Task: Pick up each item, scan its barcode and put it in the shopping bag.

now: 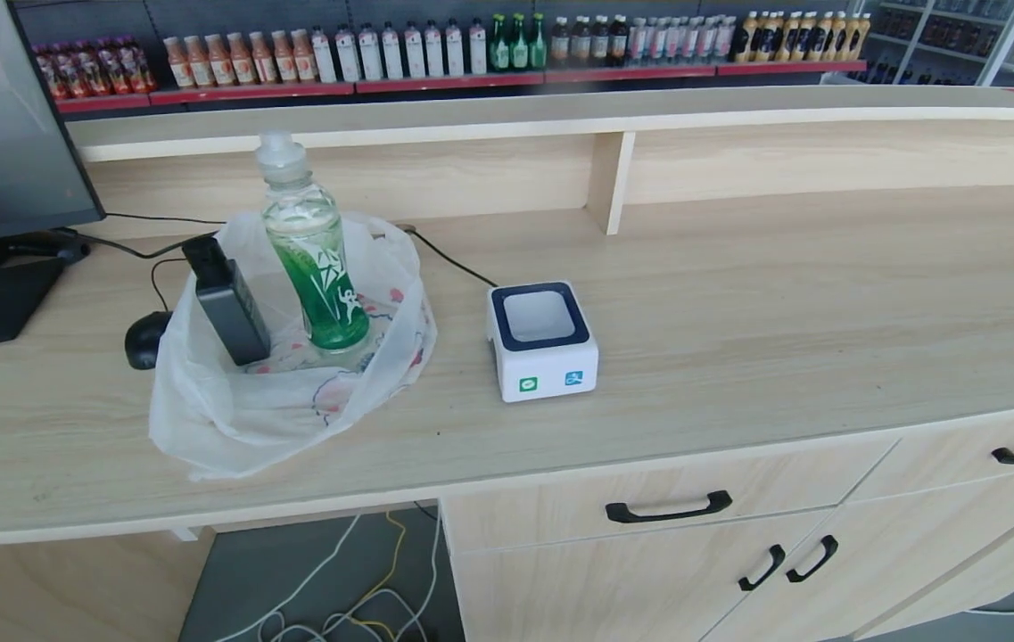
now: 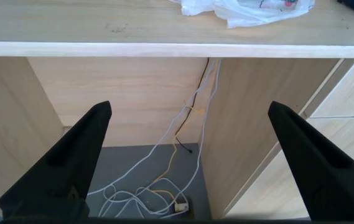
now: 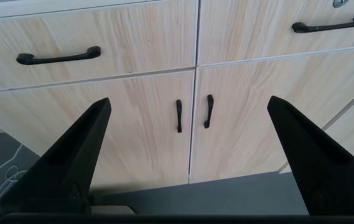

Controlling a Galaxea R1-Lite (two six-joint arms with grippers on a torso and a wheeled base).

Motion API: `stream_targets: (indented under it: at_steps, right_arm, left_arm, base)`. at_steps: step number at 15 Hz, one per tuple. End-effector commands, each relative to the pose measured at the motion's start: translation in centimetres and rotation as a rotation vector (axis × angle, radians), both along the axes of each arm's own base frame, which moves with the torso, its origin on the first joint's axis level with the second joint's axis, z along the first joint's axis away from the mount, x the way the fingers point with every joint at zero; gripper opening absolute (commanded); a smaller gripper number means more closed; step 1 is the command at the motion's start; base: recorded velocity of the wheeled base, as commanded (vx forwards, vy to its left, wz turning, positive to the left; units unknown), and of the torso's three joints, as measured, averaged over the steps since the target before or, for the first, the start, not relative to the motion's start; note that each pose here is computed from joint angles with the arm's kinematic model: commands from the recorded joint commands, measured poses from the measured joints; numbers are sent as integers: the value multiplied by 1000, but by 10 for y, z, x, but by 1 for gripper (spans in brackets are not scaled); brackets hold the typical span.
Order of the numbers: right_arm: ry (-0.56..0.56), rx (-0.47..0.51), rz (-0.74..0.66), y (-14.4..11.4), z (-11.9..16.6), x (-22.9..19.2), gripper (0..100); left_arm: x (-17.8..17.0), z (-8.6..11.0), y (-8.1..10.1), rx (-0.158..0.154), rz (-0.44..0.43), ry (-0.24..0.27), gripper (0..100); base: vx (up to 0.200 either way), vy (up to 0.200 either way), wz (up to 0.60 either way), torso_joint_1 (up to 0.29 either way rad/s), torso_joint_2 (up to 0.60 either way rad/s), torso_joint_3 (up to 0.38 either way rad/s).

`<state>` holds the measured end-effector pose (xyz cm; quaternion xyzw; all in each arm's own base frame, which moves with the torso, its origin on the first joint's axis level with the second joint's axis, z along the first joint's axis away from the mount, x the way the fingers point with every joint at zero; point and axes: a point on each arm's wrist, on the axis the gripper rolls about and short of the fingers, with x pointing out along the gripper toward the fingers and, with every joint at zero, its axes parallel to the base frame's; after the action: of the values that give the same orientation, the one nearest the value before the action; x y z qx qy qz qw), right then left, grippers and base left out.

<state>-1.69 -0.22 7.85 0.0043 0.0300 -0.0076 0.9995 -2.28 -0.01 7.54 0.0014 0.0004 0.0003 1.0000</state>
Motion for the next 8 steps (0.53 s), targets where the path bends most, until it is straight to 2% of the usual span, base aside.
stream_targets:
  at_steps: [1, 8]
  right_arm:
    - [1, 0, 1, 0, 0, 0, 100]
    - [1, 0, 1, 0, 0, 0, 100]
  left_arm:
    - [0, 0, 0, 0, 1, -1, 100]
    - [0, 0, 0, 0, 1, -1, 100]
  base:
    - [0, 0, 0, 0, 0, 0]
    - [0, 0, 0, 0, 0, 0]
